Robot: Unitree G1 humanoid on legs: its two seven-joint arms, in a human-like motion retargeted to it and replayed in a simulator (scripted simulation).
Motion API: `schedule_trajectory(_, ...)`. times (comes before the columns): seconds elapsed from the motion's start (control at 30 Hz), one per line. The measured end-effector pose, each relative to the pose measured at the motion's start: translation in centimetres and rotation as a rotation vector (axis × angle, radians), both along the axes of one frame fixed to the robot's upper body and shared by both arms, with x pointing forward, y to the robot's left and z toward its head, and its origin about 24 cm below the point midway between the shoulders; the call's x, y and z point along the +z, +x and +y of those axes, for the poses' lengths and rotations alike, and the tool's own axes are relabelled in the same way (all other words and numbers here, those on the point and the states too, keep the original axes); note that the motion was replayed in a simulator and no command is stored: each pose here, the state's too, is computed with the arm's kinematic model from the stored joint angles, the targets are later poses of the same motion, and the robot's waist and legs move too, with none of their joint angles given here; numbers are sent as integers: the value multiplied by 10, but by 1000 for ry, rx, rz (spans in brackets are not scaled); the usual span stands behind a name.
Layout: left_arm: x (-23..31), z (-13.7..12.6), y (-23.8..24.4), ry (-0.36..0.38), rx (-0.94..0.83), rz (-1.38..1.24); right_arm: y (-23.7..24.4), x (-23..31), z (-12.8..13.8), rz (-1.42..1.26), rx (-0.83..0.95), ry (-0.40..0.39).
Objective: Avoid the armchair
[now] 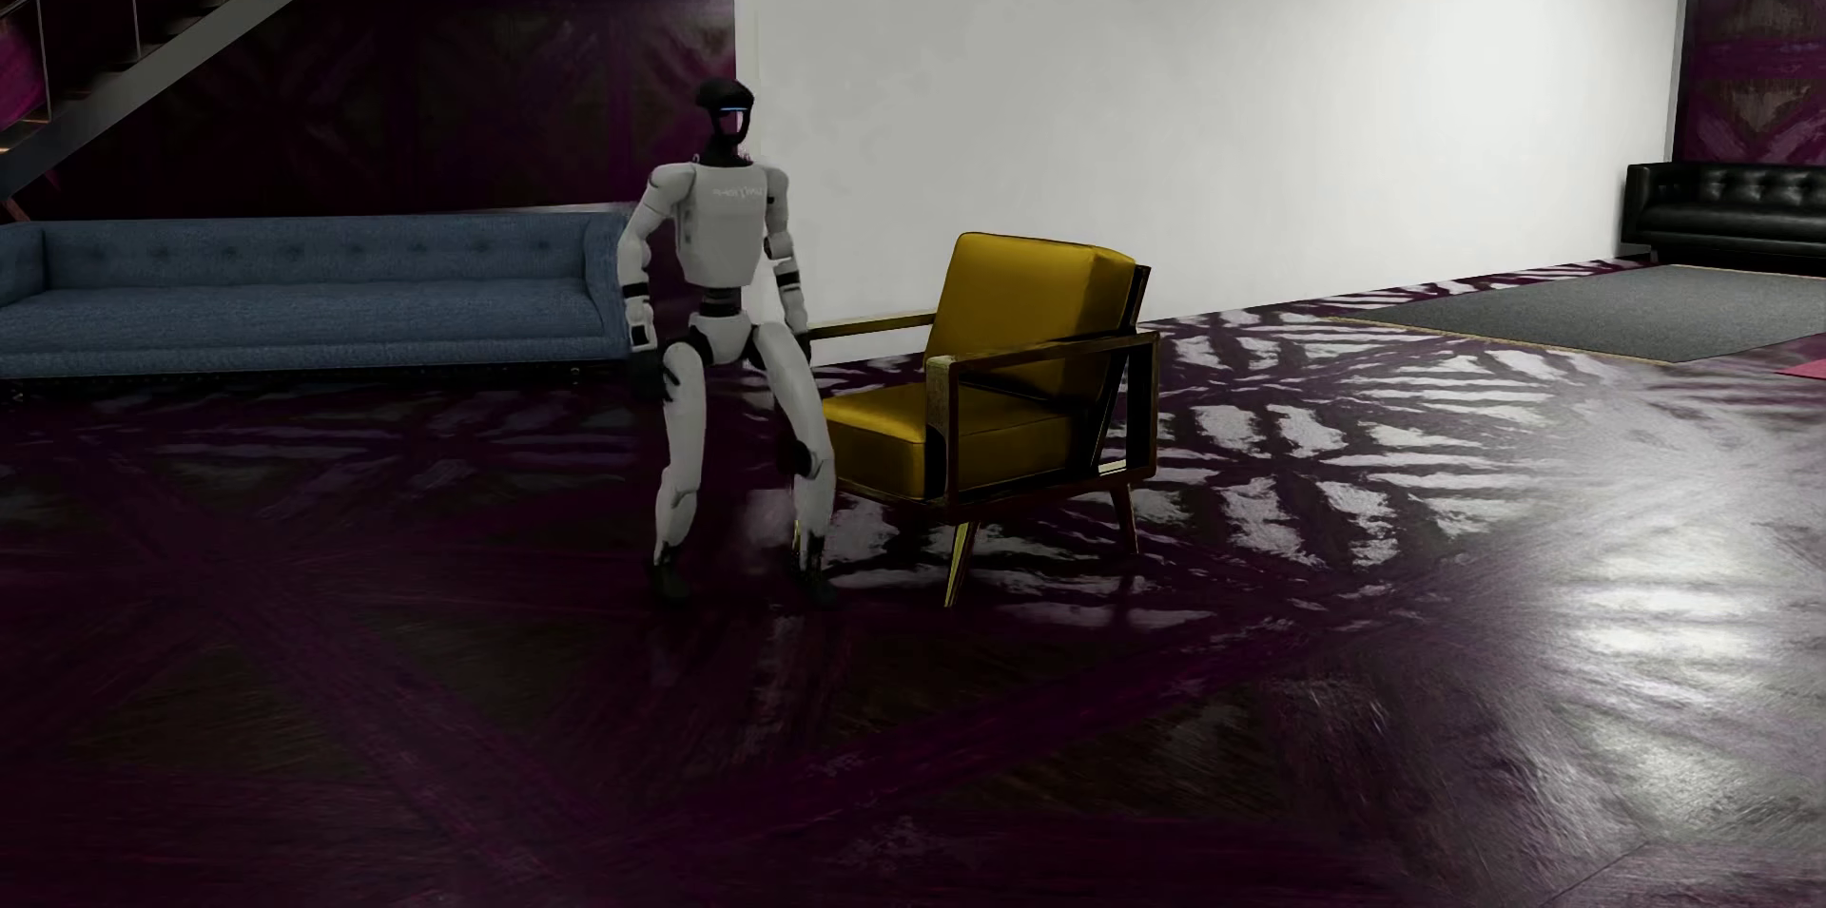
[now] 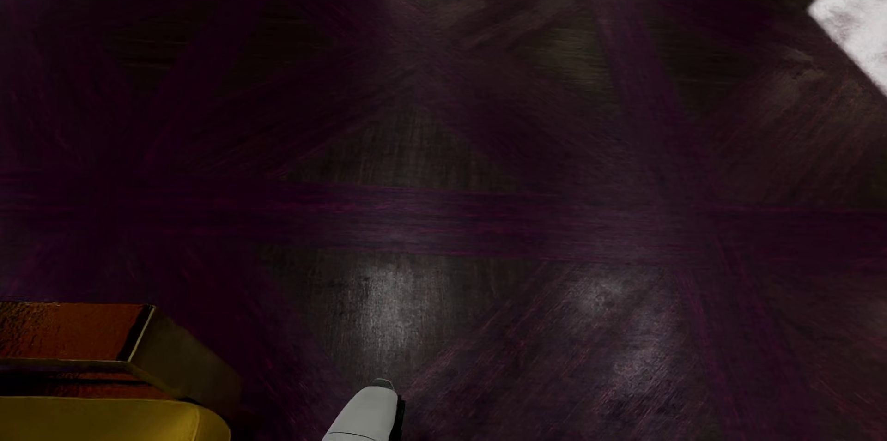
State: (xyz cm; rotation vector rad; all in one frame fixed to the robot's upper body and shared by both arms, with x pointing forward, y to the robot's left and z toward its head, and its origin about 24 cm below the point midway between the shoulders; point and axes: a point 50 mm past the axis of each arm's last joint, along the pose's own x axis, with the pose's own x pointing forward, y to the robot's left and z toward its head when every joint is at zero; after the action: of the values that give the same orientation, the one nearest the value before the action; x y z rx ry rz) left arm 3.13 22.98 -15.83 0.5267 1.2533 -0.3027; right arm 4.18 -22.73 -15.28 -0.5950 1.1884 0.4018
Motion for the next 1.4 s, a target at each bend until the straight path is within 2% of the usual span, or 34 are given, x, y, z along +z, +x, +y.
schedule_trajectory(0.17, -2, 3, -27, 14, 6, 76, 11, 0, 26, -46, 30, 78)
schedule_trajectory(0.27, -4, 4, -43, 27, -9, 141, 3, -1, 39, -38, -17, 120)
schedule_trajectory(0.33, -5, 7, -33, 40, -41, 131, -13, -5, 45, 8, -42, 128)
schedule_trajectory(0.37, 0, 17, -13, 51, 52, 43, -19, -6, 45, 18, -79, 131)
schedule_trajectory(0.4, 5, 15, 9, 32, 53, -40, -20, -5, 46, 18, -50, 134)
schedule_trajectory(0.47, 20, 5, 52, -26, 34, -217, -9, -1, 38, -11, 7, 118)
schedule_trajectory(0.57, 44, -9, 100, -92, 23, -420, 10, 5, 6, -68, -70, 39)
schedule_trajectory(0.63, 57, -18, 121, -125, 3, -508, 19, 10, -16, -106, -135, -11)
schedule_trajectory(0.7, 65, -24, 129, -145, -20, -548, 25, 13, -25, -121, -138, -35)
schedule_trajectory(0.83, 43, -19, 98, -112, -28, -406, 18, 11, -21, -97, -112, -27)
schedule_trajectory(1.03, 1, 26, -28, 79, 102, 83, -34, -6, 11, 70, -111, 30)
schedule_trajectory(1.1, 2, 34, -58, 111, 133, 172, -49, -10, 23, 131, -60, 47)
schedule_trajectory(1.17, 3, 34, -63, 109, 115, 181, -52, -9, 27, 132, -39, 63)
schedule_trajectory(1.23, 3, 29, -48, 83, 97, 124, -48, -5, 22, 109, -29, 60)
schedule_trajectory(1.4, 6, 11, -2, 9, 120, -50, -38, -1, -20, 118, -20, -68)
